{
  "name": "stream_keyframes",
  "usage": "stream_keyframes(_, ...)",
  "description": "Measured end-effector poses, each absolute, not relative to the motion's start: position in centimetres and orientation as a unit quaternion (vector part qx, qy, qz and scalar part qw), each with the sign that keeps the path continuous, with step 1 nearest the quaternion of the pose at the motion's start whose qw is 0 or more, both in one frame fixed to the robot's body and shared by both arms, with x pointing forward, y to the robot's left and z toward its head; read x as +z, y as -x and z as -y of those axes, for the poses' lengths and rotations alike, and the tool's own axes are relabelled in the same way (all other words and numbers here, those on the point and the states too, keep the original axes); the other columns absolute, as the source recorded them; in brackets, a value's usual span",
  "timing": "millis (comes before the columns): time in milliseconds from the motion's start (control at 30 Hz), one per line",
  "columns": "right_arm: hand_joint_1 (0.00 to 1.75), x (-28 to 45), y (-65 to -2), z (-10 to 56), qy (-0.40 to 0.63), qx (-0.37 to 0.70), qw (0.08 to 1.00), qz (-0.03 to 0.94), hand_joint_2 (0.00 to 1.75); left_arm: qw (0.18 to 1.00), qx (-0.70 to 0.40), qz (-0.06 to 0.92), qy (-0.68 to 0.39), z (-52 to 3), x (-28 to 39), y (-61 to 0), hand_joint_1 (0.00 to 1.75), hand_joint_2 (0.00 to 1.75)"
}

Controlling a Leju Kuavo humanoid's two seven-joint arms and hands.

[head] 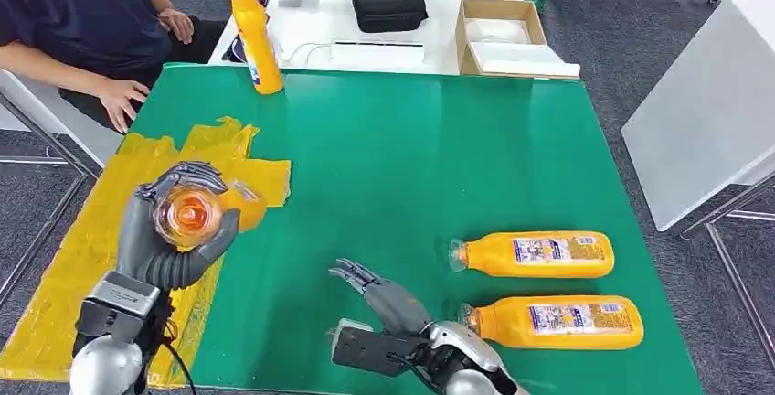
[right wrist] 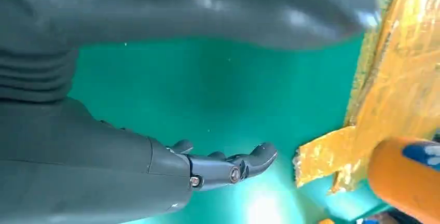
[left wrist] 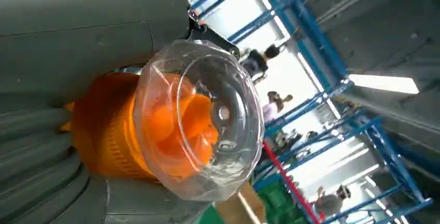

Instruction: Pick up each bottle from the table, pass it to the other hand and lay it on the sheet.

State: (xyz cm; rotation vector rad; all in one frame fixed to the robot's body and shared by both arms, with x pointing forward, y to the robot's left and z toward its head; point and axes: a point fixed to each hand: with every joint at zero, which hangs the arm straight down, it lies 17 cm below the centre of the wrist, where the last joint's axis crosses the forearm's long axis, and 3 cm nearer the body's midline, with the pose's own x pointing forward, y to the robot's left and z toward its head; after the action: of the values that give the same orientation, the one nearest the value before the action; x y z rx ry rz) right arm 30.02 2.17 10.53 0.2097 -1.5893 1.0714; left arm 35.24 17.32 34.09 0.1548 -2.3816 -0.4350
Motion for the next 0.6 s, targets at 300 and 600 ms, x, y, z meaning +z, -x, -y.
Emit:
stream_keyframes(300,0.0,12.0,-29.0,-1.3,-0.081,0.446,0.558,0.695,0.0,0.249,-0.206,0.897,-0.303,-19.3,35.8,-34.6,1.75,1.75)
stream_keyframes(600,0.0,13.9,-27.7,1.0,-0.069,0.431,0.548,0.714,0.0,0.162,-0.353,0.8,-0.457,-16.5,31.4,-35.5,1.75,1.75)
